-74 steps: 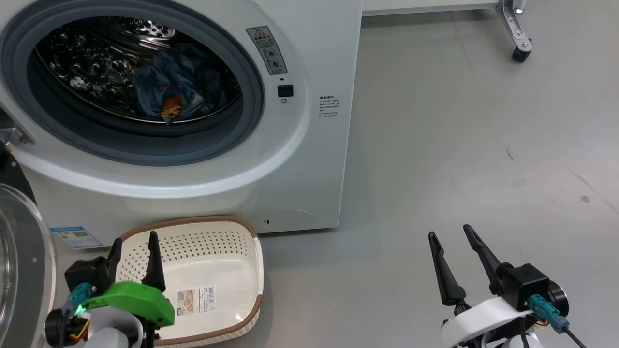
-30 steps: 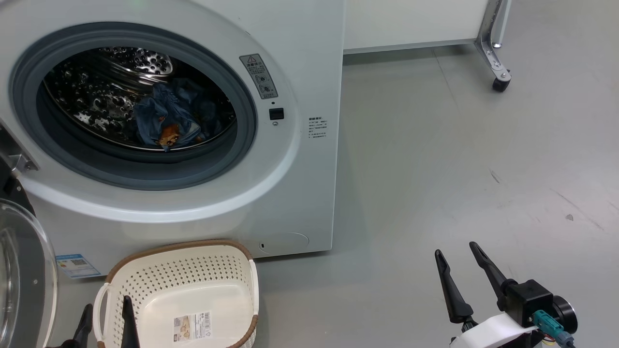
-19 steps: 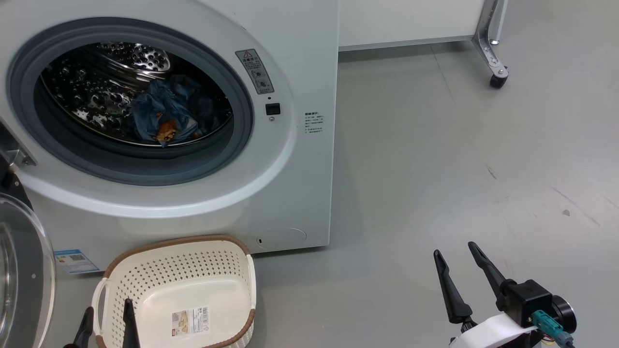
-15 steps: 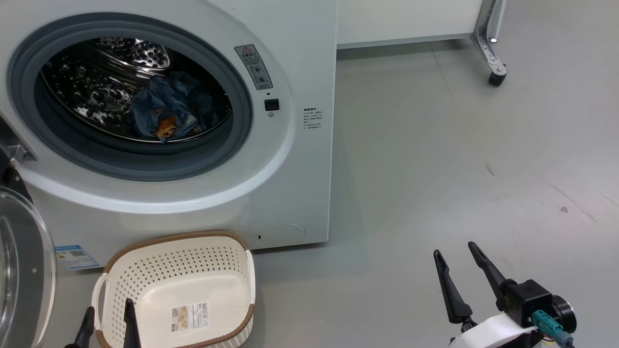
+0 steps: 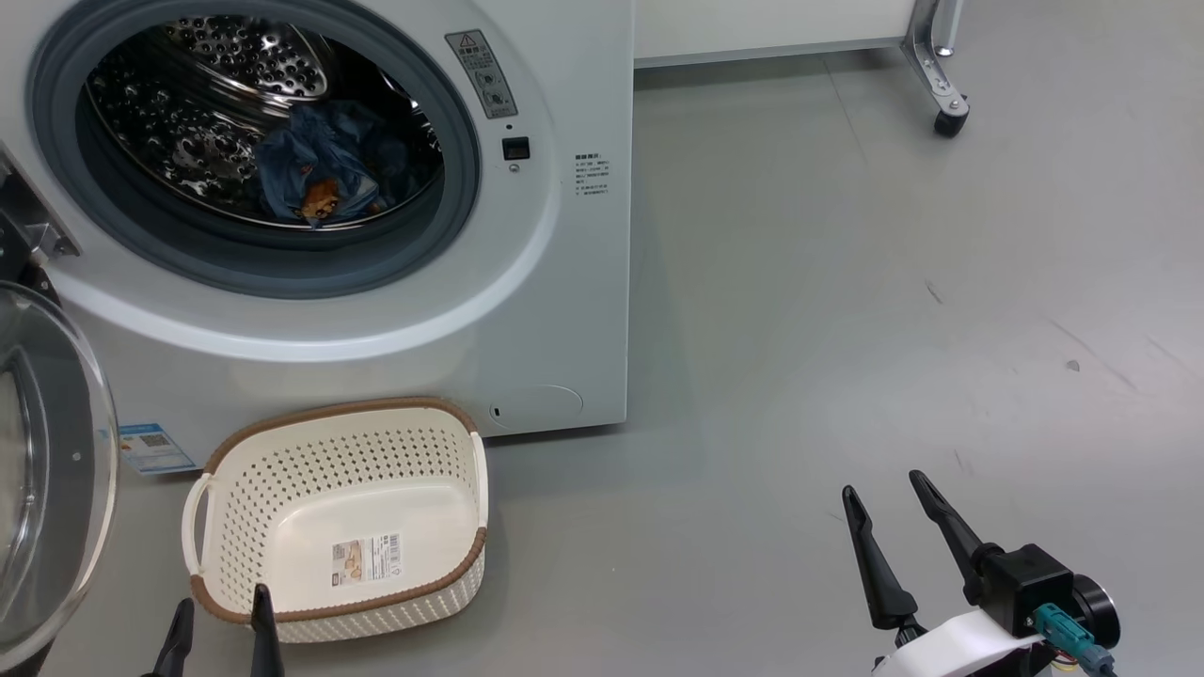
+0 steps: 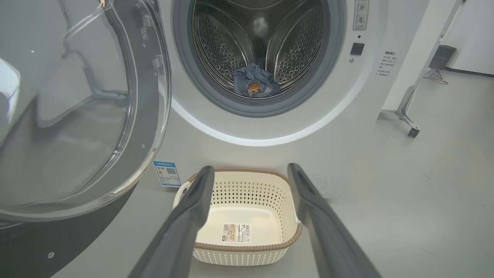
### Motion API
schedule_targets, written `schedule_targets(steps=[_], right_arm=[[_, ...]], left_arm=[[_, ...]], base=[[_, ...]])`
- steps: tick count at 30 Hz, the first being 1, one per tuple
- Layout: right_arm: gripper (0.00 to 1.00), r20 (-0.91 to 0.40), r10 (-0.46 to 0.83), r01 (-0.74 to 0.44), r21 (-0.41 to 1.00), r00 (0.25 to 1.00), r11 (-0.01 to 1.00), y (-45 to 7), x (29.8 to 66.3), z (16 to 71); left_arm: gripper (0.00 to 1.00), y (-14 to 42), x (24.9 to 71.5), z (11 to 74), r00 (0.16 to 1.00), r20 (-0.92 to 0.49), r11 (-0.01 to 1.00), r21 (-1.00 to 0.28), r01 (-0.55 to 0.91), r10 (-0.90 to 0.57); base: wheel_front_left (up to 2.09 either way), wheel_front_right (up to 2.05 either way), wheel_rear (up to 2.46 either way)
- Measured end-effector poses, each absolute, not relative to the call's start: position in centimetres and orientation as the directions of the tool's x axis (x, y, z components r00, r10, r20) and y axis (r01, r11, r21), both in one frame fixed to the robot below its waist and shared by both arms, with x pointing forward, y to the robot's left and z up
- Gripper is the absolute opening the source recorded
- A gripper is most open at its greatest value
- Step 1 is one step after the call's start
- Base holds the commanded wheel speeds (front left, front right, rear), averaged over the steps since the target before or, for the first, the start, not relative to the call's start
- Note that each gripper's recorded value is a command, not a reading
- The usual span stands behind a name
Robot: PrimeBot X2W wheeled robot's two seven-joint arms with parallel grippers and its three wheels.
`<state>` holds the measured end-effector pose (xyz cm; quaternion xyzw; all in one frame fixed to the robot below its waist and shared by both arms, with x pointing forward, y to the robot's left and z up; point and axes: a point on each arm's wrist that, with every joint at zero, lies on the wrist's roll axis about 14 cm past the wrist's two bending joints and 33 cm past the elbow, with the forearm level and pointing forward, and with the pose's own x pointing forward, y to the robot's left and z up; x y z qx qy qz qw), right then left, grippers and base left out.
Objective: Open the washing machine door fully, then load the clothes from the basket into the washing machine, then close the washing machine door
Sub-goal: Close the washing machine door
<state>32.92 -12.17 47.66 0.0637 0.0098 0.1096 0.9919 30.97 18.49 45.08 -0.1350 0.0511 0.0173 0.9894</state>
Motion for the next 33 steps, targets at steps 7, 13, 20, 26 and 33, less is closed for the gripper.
schedule_targets(steps=[7, 13, 20, 26, 33], right_arm=[[1.0, -0.012, 0.224, -0.22, 0.128, 0.975, 0.967, -12.0, 33.0, 47.5], [1.0, -0.018, 0.227, -0.223, 0.129, 0.974, 0.966, -11.9, 33.0, 47.3], [1.0, -0.023, 0.233, -0.229, 0.127, 0.972, 0.965, -11.7, 33.1, 47.1], [1.0, -0.024, 0.241, -0.236, 0.129, 0.97, 0.963, -11.5, 33.3, 47.1], [1.0, -0.025, 0.254, -0.249, 0.131, 0.967, 0.96, -11.1, 33.4, 47.1]], left_arm=[[1.0, 18.6, 30.8, 44.9, 0.993, -0.113, 0.963, -0.262, -0.059, 0.03], [1.0, 18.5, 30.8, 44.9, 0.993, -0.114, 0.963, -0.263, -0.058, 0.029], [1.0, 18.4, 30.8, 45.1, 0.993, -0.112, 0.963, -0.265, -0.057, 0.028], [1.0, 18.4, 30.8, 45.2, 0.993, -0.109, 0.964, -0.259, -0.063, 0.035], [1.0, 19.3, 30.5, 45.1, 0.992, -0.11, 0.968, -0.237, -0.086, 0.061]], base=[[-1.2, 1.25, -0.05], [-0.96, 0.96, 0.0], [-0.68, 0.68, 0.0], [-0.41, 0.41, 0.0], [-0.14, 0.14, 0.0]])
